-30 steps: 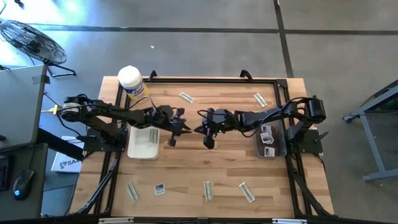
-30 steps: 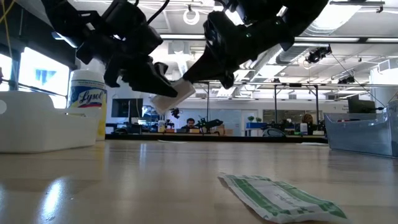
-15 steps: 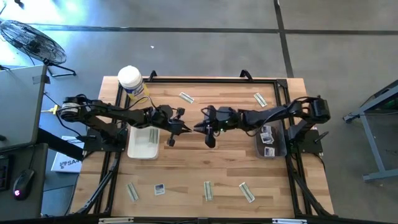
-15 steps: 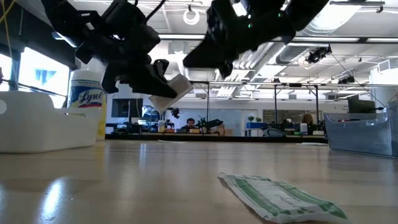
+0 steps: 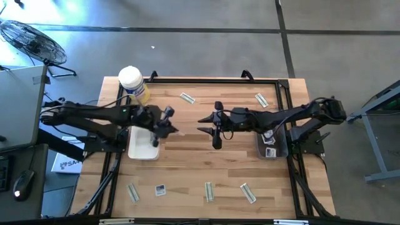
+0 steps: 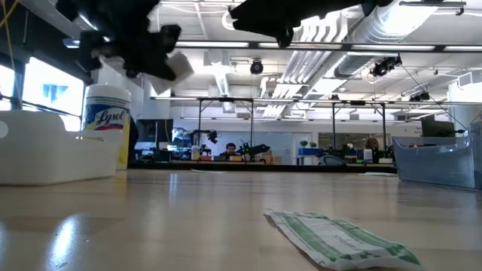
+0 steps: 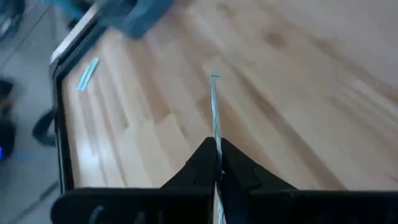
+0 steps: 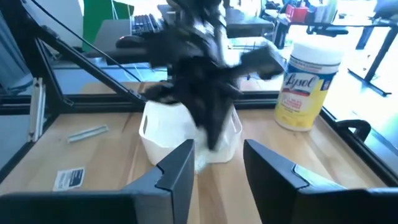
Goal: Pick & Place First Aid Supplies
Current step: Put the green bandage into the white bin
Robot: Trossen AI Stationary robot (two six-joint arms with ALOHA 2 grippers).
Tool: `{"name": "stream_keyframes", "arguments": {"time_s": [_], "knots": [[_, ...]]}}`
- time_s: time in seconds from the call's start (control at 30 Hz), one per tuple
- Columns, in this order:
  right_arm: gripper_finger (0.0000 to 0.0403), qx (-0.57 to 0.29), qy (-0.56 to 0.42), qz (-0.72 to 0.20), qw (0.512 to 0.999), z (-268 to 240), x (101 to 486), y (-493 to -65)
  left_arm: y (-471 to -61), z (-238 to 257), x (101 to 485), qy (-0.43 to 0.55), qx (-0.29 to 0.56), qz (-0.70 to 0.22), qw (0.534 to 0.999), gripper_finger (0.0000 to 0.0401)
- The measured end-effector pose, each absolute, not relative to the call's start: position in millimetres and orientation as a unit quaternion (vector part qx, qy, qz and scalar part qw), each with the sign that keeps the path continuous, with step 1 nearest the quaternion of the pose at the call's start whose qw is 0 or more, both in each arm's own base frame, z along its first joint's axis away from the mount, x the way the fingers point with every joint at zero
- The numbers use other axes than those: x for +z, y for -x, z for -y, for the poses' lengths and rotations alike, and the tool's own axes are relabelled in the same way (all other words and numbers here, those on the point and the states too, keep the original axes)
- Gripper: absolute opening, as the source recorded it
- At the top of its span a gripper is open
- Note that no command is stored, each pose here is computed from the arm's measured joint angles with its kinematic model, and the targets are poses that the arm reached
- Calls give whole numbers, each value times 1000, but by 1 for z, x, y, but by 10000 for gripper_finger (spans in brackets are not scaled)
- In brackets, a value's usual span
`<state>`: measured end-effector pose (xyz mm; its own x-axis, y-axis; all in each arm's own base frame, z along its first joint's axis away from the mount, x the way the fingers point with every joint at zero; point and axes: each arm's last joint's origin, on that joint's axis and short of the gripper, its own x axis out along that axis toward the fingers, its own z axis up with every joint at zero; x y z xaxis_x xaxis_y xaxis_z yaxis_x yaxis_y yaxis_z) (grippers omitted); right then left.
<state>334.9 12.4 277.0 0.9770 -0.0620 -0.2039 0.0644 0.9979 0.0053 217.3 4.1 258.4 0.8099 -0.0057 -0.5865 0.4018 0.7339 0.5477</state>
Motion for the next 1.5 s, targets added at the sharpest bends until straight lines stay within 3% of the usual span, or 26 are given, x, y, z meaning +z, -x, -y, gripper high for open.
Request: {"name": "stream_keyframes", "arguments": {"time_s": [0.1, 0.3, 0.5, 0.77, 0.9, 1.17, 1.5], "knots": [[134, -31, -21, -116, 993, -14, 273, -335, -213, 10, 265, -415, -123, -298, 851, 1], [134, -16, -31, -132, 991, -26, 269, -335, -192, 23, 248, -518, -143, -423, 729, 0], [133, -11, -22, -143, 989, -41, 267, -333, -170, 30, 235, -522, -219, -500, 655, 0], [133, -18, -17, -156, 987, -57, 264, -329, -159, 31, 220, -492, -252, -531, 642, 0], [133, -20, -18, -155, 988, -64, 264, -328, -156, 31, 202, -529, -285, -522, 606, 0], [133, -43, -12, -150, 988, -73, 264, -325, -162, 32, 186, -590, -305, -462, 587, 0], [133, -49, -18, -149, 988, -75, 265, -325, -159, 29, 178, -627, -317, -458, 544, 0]]}}
